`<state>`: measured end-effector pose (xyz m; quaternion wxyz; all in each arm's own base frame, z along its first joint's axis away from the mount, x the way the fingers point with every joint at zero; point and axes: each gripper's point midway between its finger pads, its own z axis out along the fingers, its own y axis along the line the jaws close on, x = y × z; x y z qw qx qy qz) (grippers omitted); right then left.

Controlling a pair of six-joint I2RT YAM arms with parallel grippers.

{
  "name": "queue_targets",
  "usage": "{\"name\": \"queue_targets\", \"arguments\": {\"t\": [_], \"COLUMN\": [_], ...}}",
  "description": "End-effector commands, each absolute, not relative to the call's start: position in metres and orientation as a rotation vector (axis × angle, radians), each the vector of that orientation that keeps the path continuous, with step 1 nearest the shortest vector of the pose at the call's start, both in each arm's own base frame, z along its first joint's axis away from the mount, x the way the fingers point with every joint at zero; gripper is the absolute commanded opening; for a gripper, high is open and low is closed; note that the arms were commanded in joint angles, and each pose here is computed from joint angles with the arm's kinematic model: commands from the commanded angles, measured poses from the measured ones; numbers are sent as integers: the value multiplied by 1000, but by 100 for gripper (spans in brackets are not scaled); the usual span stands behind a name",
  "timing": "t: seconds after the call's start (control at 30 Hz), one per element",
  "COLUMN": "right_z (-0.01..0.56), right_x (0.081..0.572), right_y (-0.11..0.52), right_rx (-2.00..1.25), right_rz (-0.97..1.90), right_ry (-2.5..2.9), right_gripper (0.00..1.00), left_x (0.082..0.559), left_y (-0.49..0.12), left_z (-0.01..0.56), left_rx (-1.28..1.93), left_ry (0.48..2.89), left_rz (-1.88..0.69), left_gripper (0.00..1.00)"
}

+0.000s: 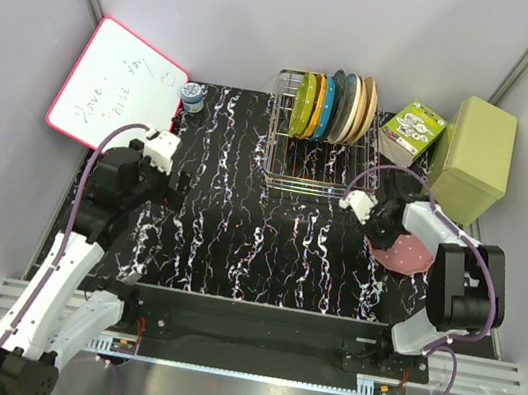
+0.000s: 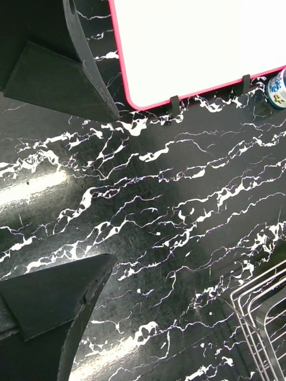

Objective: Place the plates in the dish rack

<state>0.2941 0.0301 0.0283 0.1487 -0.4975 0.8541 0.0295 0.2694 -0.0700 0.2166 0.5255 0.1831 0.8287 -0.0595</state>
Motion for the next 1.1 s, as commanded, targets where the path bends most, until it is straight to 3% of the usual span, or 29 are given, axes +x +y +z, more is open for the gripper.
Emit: {"name": "queue_targets", "arguments": {"t": [0.0,0.5,0.83,1.07], "right_z": [8,32,35,24], "right_x": [256,225,217,219], "right_y": [47,142,253,331], "right_rx": [-1637,-1805,-1988,-2048], "right_rz": [171,378,508,579], "right_ry": [2532,2379,2213,2123], "right_gripper": [14,14,15,15], "left_x": [282,281,273,263], "left_y": [-76,-75,-81,-44], "left_z": [257,260,250,262], "left_rx": [398,331,172,-10], "left_ry": [1874,1890,1932,1890], "left_rz": [-173,-195,-314,-155], "left_gripper": [99,99,99,99]}}
